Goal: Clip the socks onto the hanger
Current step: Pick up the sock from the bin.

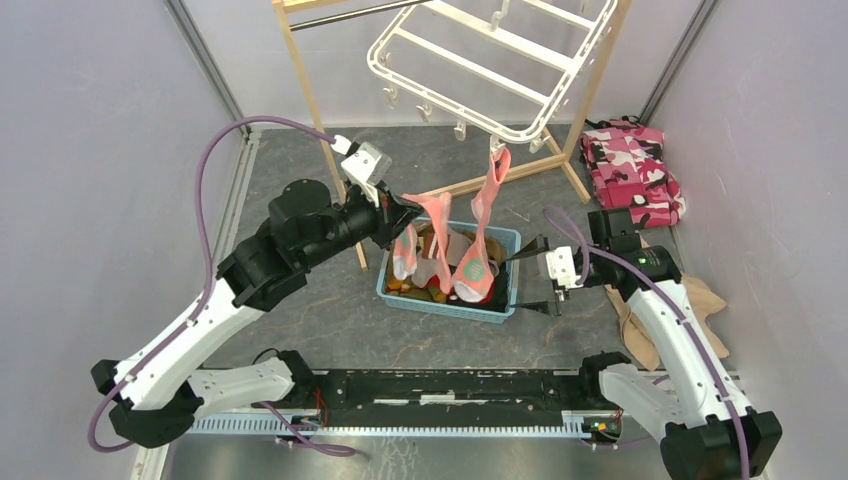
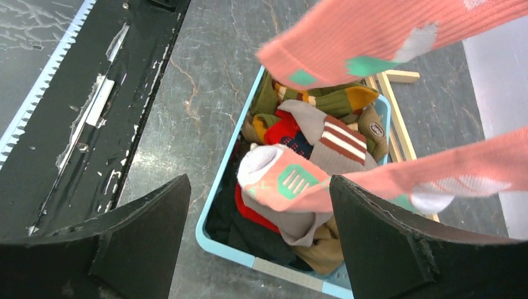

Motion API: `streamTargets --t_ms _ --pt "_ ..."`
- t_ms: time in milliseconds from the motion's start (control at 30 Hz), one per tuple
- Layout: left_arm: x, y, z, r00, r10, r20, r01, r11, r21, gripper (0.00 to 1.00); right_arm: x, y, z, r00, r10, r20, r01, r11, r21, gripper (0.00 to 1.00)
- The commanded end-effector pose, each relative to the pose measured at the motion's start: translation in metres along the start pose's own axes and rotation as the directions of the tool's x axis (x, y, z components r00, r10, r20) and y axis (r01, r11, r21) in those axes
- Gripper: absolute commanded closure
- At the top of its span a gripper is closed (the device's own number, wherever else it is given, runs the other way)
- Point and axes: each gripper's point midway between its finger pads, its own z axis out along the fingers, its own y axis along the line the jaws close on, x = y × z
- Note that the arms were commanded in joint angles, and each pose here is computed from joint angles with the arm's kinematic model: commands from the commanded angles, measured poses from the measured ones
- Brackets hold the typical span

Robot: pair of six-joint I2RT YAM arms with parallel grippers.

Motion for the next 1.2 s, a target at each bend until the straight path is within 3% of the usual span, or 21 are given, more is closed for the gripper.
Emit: streamTargets --t_ms 0,133,333,567,833,1167 --pt "-0.037 -0.047 -0.002 0.993 0.001 0.122 -0.032 0.968 0.247 0.98 -0.019 -0.026 0.006 0.998 -0.061 -0.013 0.061 0.997 0.048 0.12" --pt "-0.047 -0.061 0.012 0.982 -0.1 0.16 0.045 0.947 0.317 0.98 -0.032 -0.046 0.018 0.998 -0.059 -0.028 0.063 0.983 0.171 0.11" --pt "-0.046 -0.061 0.034 0.969 -0.193 0.157 0.135 0.937 0.321 0.98 -0.046 -0.036 0.025 0.999 0.016 0.045 -0.023 0.986 0.163 0.12" --pt "-0.054 -0.066 0.042 0.957 -0.226 0.182 0.151 0.924 0.35 0.98 -0.039 -0.033 0.03 0.992 0.098 0.077 -0.111 0.975 0.194 0.12" --pt "-0.053 -0.054 0.044 0.94 -0.273 0.203 0.208 0.934 0.291 0.98 -0.063 -0.061 0.02 0.949 0.227 0.217 -0.296 0.879 0.373 0.14" --pt "-0.034 -0.034 0.035 0.944 -0.277 0.179 0.245 0.952 0.183 0.98 -0.067 -0.056 0.042 0.889 0.362 0.282 -0.446 0.823 0.351 0.16"
